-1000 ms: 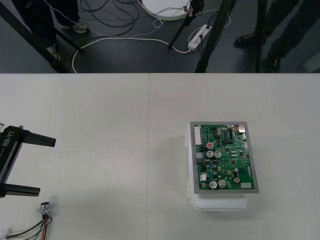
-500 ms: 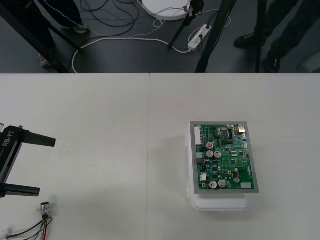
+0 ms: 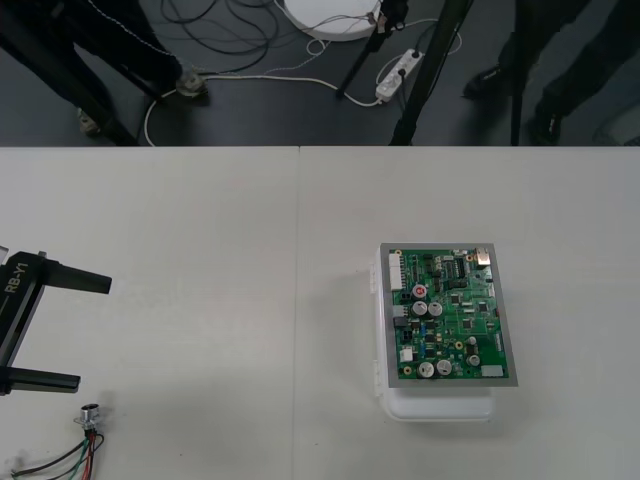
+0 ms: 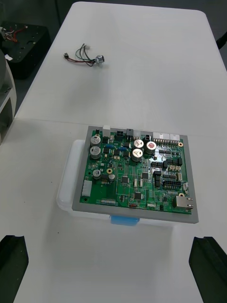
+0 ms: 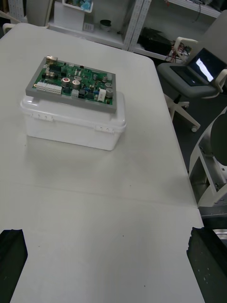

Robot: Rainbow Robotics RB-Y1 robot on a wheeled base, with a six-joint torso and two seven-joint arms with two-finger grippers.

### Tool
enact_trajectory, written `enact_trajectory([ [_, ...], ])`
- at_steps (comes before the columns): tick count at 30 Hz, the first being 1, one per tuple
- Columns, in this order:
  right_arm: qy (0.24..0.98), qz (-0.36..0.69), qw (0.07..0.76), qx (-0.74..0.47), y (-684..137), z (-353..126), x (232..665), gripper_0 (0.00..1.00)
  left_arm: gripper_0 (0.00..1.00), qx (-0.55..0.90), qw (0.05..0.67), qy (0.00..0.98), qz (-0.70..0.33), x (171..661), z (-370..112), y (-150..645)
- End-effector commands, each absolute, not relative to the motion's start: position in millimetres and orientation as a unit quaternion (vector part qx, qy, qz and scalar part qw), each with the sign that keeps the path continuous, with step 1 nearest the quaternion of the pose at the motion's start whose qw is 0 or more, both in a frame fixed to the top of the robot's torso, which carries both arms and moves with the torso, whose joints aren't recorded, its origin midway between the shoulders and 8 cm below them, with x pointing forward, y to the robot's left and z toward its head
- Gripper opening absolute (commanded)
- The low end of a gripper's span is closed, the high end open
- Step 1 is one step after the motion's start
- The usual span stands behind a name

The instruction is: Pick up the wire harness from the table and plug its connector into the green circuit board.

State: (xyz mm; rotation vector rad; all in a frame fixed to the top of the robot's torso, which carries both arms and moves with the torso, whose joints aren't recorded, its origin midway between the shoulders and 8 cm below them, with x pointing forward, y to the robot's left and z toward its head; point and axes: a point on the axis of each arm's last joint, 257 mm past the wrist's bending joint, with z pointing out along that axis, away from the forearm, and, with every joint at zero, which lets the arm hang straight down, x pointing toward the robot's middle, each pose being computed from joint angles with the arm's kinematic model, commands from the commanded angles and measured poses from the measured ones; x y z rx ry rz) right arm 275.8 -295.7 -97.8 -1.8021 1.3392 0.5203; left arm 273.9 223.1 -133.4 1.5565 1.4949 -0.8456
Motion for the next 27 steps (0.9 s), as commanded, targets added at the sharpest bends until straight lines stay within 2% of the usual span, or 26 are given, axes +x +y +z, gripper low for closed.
enact_trajectory([
  [1, 0.541, 0.220, 0.394, -0.709, -295.8, -98.1, 270.9, 1.00, 1.00, 0.648, 0.393, 0.575, -0.309, 271.0, -126.7, 231.3],
  [27, 0.541, 0.220, 0.394, -0.709, -295.8, -98.1, 270.9, 1.00, 1.00, 0.648, 0.393, 0.575, -0.309, 271.0, -126.7, 231.3],
])
